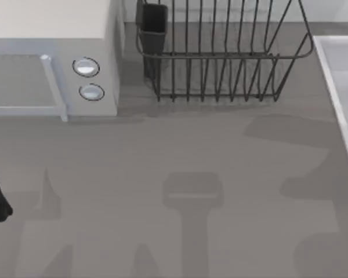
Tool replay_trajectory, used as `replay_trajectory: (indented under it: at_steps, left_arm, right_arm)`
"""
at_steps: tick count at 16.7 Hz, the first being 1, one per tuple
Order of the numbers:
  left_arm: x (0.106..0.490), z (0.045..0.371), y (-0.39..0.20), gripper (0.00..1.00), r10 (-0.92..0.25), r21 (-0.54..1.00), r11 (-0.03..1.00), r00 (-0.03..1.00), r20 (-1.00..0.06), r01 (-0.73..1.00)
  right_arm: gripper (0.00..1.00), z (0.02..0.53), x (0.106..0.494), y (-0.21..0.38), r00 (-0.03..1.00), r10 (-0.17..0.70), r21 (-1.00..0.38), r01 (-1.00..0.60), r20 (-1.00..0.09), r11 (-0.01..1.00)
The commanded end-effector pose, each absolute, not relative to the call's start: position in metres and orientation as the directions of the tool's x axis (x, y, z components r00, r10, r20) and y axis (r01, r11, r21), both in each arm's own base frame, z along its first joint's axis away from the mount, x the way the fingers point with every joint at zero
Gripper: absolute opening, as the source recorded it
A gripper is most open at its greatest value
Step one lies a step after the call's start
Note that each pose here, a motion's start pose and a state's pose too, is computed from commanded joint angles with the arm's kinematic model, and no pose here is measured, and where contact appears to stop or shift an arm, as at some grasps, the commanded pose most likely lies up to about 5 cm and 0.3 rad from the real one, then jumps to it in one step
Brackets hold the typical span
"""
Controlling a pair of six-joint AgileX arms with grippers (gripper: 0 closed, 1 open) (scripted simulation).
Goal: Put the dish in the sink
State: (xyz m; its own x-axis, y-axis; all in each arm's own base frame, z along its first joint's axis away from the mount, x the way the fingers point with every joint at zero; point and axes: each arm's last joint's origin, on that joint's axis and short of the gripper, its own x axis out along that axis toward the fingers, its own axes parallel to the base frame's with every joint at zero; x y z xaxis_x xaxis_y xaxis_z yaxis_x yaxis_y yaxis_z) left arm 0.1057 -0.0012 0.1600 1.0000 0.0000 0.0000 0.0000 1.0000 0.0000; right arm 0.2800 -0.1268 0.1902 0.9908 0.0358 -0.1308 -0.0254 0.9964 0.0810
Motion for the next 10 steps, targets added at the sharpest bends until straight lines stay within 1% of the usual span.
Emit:
replay_trajectory:
  at_steps: [2,4,10]
  left_arm:
    - [0.106,0.160,-0.001,1.00,0.000,0.000,1.000,1.000,0.000,0.000]
    - [0.106,0.160,-0.001,1.00,0.000,0.000,1.000,1.000,0.000,0.000]
    - [0.106,0.160,-0.001,1.00,0.000,0.000,1.000,1.000,0.000,0.000]
  right_arm:
    - [0.00,0.202,0.272,-0.133,0.999,0.006,0.031,-0.005,-0.049,1.000]
    - [0.00,0.208,0.268,-0.136,1.000,-0.008,0.003,0.008,-0.005,1.000]
    - [0.00,0.208,0.269,-0.136,1.000,-0.006,0.002,0.006,-0.002,1.000]
